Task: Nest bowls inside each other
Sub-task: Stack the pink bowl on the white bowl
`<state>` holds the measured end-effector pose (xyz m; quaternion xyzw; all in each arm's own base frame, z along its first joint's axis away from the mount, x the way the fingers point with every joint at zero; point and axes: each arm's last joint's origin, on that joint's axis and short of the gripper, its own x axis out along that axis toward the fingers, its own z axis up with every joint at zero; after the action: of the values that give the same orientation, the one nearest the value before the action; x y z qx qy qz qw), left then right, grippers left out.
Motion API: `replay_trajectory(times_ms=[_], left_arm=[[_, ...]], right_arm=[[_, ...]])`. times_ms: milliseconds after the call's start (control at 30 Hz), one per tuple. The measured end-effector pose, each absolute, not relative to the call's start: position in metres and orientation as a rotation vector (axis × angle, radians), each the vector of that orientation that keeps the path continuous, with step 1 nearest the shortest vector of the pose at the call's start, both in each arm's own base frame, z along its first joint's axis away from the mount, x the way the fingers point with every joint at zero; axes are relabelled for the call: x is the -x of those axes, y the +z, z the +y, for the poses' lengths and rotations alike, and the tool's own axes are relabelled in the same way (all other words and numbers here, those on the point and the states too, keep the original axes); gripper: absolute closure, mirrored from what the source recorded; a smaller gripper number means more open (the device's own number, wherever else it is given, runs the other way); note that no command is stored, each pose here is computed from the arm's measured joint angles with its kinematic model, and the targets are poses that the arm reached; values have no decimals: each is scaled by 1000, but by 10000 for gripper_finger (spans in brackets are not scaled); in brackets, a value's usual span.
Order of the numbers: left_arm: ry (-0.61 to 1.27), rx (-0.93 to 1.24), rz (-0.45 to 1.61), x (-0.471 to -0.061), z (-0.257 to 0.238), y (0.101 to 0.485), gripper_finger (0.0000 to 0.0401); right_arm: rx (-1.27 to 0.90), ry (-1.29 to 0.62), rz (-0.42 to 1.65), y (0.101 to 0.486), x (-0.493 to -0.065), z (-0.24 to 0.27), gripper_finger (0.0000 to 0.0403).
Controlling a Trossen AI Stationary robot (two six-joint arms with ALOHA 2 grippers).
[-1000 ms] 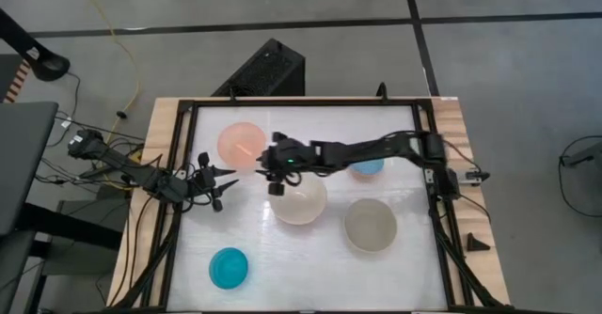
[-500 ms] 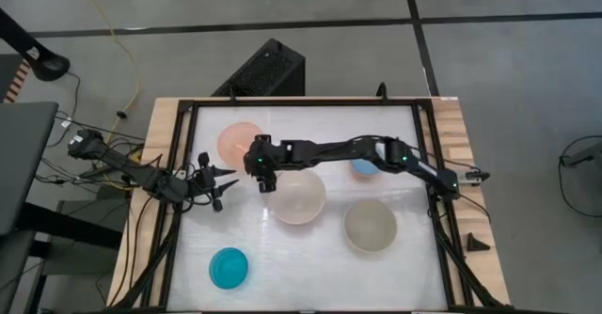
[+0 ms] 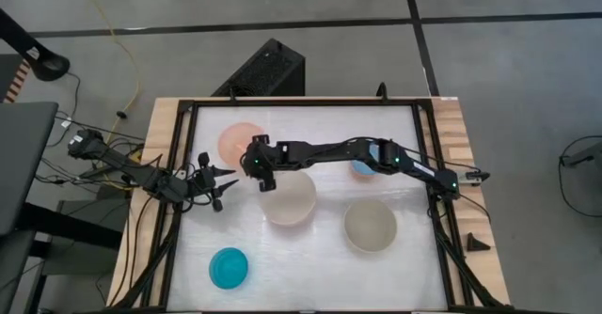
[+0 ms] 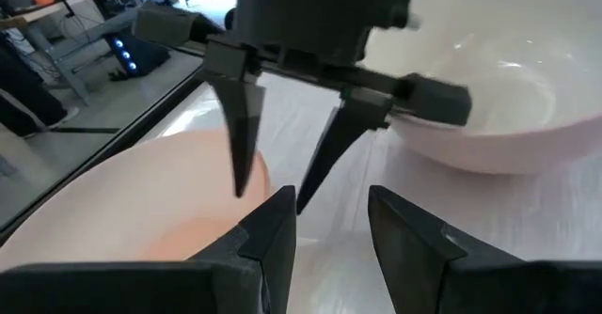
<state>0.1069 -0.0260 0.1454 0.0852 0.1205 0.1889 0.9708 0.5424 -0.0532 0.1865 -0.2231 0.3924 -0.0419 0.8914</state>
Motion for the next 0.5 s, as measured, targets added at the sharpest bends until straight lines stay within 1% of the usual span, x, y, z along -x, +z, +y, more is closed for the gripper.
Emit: replay_trajectory(times_ms=[67,267,300,367,500], left_arm=[[382,-172,243,-107,-26,145,276],[382,-172,244,-107,-26,145,276],[382,-172,244,-107,-26,145,276],[382,-172,244,-107,-26,145,276],[382,-172,244,-107,-26,145,276]], right_arm=[[471,-79,811,187,-543,-52,242],[486,-66,829,186,-541,-52,362],[499,-61,829,186,-542,-52,374],[503,-57,830,186,-541,-52,375],[528,-80,833,201,-537,-46,370]])
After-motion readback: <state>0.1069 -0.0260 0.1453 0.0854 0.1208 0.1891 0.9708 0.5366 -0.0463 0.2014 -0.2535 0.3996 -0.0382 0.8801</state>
